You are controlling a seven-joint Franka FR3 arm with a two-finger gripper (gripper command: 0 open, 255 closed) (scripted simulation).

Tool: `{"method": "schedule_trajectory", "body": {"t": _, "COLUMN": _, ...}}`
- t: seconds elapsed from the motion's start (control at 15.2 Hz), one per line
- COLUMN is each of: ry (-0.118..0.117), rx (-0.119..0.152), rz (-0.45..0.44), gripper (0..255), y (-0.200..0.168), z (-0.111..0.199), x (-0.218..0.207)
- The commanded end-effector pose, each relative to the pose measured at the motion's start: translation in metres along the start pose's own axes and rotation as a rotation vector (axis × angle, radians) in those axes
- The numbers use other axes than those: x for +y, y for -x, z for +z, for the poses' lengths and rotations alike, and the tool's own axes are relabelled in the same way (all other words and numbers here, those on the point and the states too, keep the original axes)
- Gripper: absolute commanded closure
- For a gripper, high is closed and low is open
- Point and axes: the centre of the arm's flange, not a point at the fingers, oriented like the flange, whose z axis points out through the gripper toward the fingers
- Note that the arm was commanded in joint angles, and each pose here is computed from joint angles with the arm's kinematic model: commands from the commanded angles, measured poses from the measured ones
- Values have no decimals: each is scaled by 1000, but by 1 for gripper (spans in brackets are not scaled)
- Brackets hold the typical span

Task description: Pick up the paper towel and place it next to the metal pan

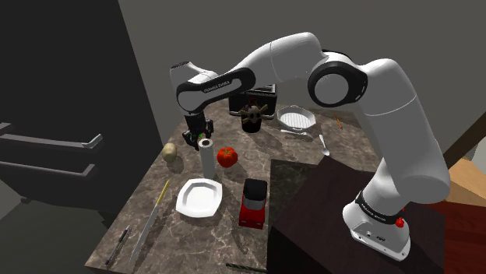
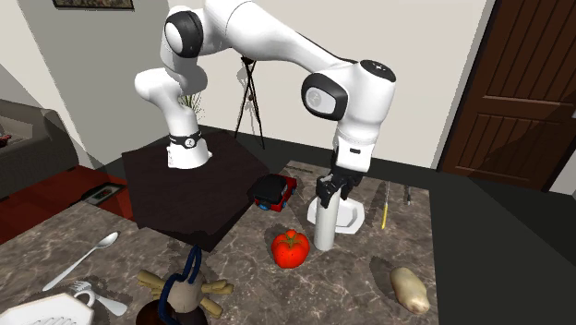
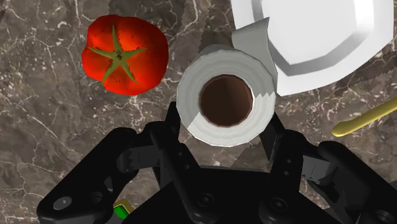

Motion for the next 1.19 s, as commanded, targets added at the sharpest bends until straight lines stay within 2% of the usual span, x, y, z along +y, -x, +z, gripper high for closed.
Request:
{"method": "schedule_trajectory", "body": {"t": 0.0, "ry": 0, "rx": 0, "rz": 0, "gripper": 255, "y": 0, "z": 0, "x": 0}}
{"method": "schedule_trajectory", "body": {"t": 0.33, "ry": 0, "rx": 0, "rz": 0, "gripper": 255, "y": 0, "z": 0, "x": 0}}
{"method": "schedule_trajectory", "body": {"t": 1.12, "ry": 0, "rx": 0, "rz": 0, "gripper": 255, "y": 11, "z": -62, "x": 2}}
